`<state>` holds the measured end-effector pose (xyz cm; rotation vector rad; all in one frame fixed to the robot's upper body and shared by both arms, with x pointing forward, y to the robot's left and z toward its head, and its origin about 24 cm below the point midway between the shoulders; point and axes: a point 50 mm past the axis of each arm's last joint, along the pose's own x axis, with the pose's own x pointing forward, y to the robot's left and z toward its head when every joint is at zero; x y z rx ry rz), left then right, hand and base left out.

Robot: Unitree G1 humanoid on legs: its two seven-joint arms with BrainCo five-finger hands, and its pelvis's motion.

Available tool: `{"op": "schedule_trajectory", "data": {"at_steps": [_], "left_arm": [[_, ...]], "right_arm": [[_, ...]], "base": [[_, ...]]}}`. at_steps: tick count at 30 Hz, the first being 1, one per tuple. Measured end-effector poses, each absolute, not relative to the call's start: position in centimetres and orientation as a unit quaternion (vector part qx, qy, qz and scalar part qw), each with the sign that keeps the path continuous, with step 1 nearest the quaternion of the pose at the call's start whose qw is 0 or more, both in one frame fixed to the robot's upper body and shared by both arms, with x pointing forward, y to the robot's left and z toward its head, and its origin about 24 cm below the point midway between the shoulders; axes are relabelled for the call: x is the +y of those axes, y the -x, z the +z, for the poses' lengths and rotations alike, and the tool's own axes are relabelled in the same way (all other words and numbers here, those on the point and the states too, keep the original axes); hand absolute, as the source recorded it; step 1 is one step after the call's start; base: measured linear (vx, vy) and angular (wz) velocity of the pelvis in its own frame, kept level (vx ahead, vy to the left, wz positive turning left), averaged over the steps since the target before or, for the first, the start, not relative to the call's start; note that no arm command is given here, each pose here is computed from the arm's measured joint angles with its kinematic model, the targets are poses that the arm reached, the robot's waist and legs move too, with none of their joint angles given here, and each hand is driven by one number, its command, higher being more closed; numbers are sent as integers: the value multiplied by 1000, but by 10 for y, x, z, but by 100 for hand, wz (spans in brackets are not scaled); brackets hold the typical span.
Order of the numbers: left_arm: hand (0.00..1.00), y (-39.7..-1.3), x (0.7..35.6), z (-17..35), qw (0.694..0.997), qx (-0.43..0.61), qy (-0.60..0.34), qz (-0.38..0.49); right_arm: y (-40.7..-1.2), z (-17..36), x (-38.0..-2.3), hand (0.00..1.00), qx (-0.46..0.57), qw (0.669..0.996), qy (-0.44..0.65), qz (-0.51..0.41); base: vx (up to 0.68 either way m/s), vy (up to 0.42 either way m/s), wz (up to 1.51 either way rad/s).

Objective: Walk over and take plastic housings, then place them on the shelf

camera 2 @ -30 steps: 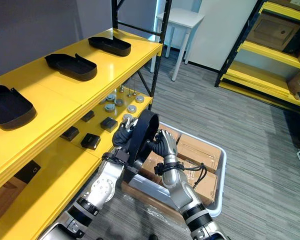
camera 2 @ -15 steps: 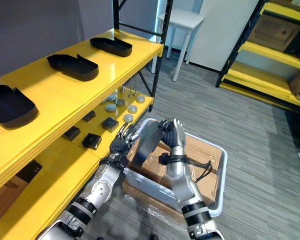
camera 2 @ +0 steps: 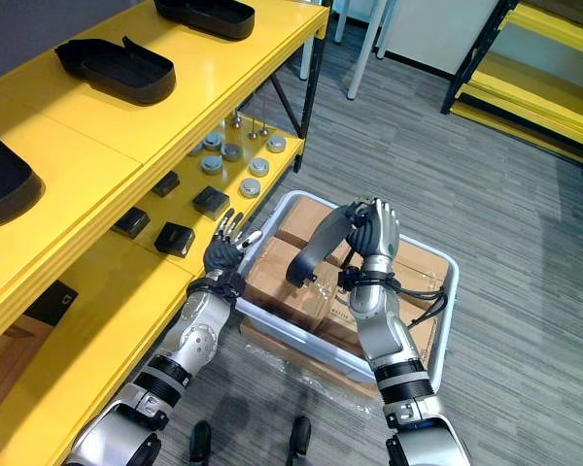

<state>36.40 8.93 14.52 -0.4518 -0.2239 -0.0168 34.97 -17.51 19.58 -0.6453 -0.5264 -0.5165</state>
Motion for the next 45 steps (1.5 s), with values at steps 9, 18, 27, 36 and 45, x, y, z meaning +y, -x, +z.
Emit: {"op": "schedule_trajectory", "data": {"at_steps": [9, 18, 27, 36, 45], "left_arm": [[0, -364, 94, 126, 982, -149, -84, 85], [0, -354, 84, 106, 951, -178, -240, 77], [0, -318, 51, 88, 942, -217, -251, 45], [0, -308, 40, 105, 937, -255, -214, 103], [0, -306, 60, 88, 940, -204, -219, 164]], "right_arm": [[-348, 229, -171, 100, -327, 856, 258, -306], [-345, 244, -160, 100, -372, 851, 193, -315], [-328, 241, -112, 100, -391, 876, 75, -273], [-303, 209, -58, 100, -367, 912, 6, -181], [-300, 200, -51, 100, -352, 921, -5, -167]], "base": [[-8, 39, -9], [20, 53, 0], [-7, 49, 3], [15, 57, 19], [-10, 51, 3]]}}
